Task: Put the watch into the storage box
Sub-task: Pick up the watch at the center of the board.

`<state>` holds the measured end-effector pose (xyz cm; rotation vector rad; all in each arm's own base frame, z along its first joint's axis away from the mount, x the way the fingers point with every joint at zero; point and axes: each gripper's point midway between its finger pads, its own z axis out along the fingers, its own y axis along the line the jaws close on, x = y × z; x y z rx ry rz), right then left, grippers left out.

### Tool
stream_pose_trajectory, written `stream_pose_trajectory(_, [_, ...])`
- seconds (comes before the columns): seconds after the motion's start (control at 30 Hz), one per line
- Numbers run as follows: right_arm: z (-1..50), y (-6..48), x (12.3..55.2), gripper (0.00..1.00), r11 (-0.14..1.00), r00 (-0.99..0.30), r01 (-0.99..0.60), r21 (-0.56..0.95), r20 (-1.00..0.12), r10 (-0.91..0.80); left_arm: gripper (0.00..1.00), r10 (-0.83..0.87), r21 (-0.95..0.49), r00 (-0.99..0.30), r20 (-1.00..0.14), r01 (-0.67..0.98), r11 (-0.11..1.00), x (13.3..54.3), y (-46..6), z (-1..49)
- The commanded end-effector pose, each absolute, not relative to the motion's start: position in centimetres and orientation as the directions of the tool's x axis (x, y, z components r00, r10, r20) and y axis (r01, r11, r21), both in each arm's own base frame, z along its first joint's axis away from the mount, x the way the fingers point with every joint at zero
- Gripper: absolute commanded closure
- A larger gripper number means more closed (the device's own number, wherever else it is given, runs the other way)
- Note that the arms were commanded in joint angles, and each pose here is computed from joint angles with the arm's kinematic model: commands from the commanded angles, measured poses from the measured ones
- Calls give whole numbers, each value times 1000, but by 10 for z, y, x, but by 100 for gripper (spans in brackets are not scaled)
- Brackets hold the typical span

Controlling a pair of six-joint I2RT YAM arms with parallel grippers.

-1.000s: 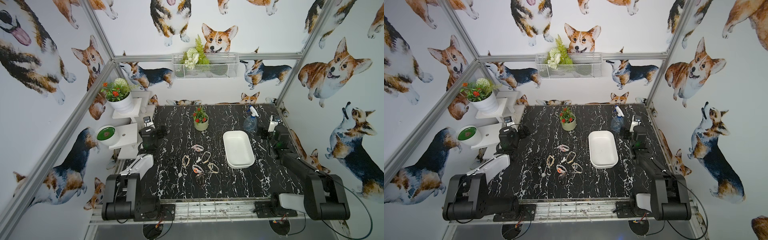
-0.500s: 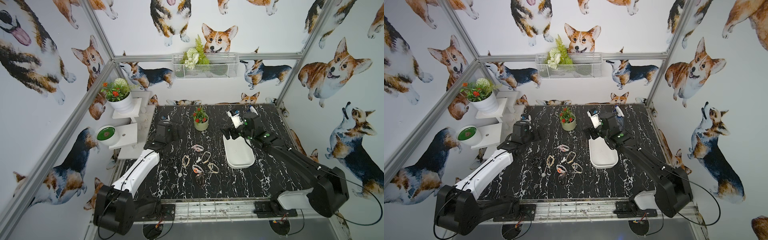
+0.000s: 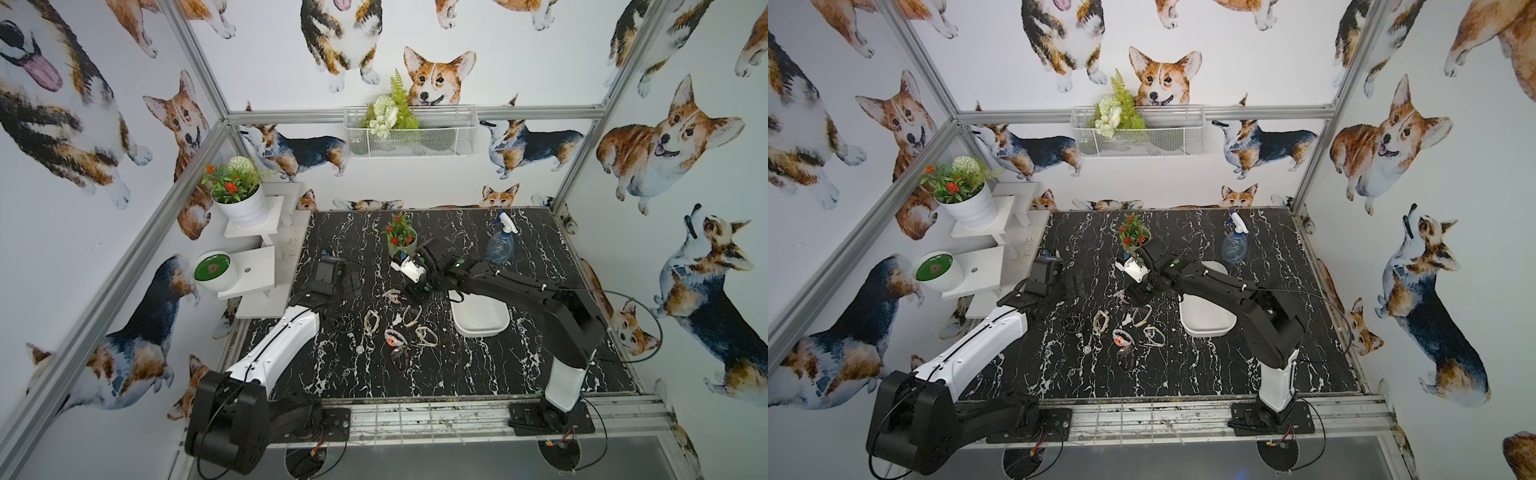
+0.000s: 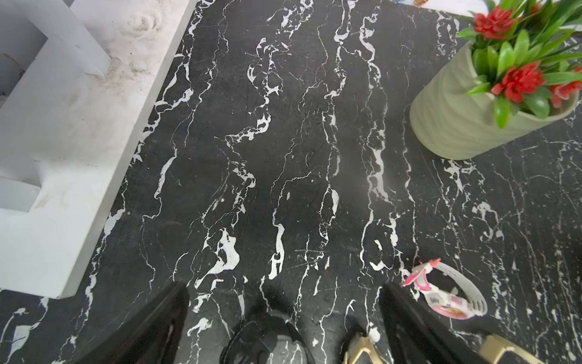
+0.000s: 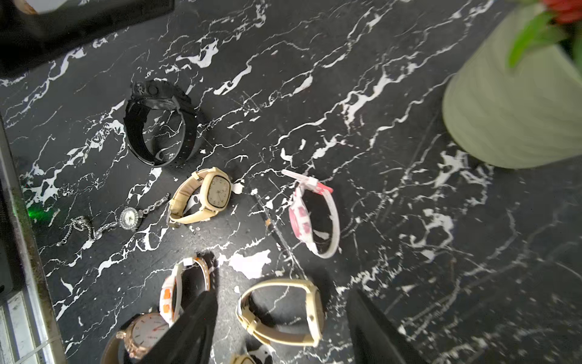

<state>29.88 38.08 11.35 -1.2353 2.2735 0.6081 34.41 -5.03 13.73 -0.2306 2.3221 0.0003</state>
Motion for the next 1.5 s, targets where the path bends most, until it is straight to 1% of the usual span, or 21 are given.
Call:
stream_pose_trajectory(0.0, [99, 389, 300, 36, 491, -496, -853, 174, -561, -663, 0, -176, -75, -660, -731, -179, 981, 344, -48, 142])
stream_pose_trajectory(0.03, [95, 392, 303, 40, 494, -503, -851, 179, -551, -666, 0, -179, -75, -655, -734, -183, 980, 344, -46, 143])
stream_pose_trajectory(0.27, [68, 403, 312, 52, 500, -520, -845, 187, -506, -689, 0, -188, -87, -630, -753, -189, 978, 341, -44, 152])
stream_pose_trajectory(0.7, [41, 408, 311, 66, 500, -527, -844, 192, -460, -714, 0, -196, -109, -617, -762, -176, 978, 343, -48, 156])
stream_pose_trajectory(0.87, [38, 411, 310, 74, 496, -525, -847, 193, -458, -718, 0, -198, -113, -610, -767, -174, 978, 342, -48, 159])
stream_pose_trajectory(0.97, [36, 413, 310, 79, 494, -524, -847, 195, -456, -719, 0, -198, -114, -608, -769, -174, 978, 342, -47, 160])
stream_pose_trajectory(1.03, [37, 413, 309, 85, 493, -525, -847, 199, -457, -718, 0, -198, -113, -606, -771, -176, 978, 341, -47, 161])
stream_pose_trajectory(1.1, [42, 415, 307, 89, 487, -523, -848, 207, -468, -712, 0, -201, -117, -600, -774, -176, 977, 341, -47, 163])
stream_pose_trajectory(1.23, [62, 420, 302, 92, 458, -509, -857, 236, -520, -686, 0, -202, -127, -590, -782, -167, 978, 341, -48, 166])
stream_pose_trajectory(1.37, [92, 423, 298, 94, 427, -506, -859, 281, -590, -629, 0, -204, -184, -568, -797, -94, 978, 343, -62, 173])
stream_pose_trajectory(1.47, [122, 413, 302, 95, 430, -534, -839, 333, -658, -531, 0, -201, -232, -545, -814, -12, 973, 343, -76, 183])
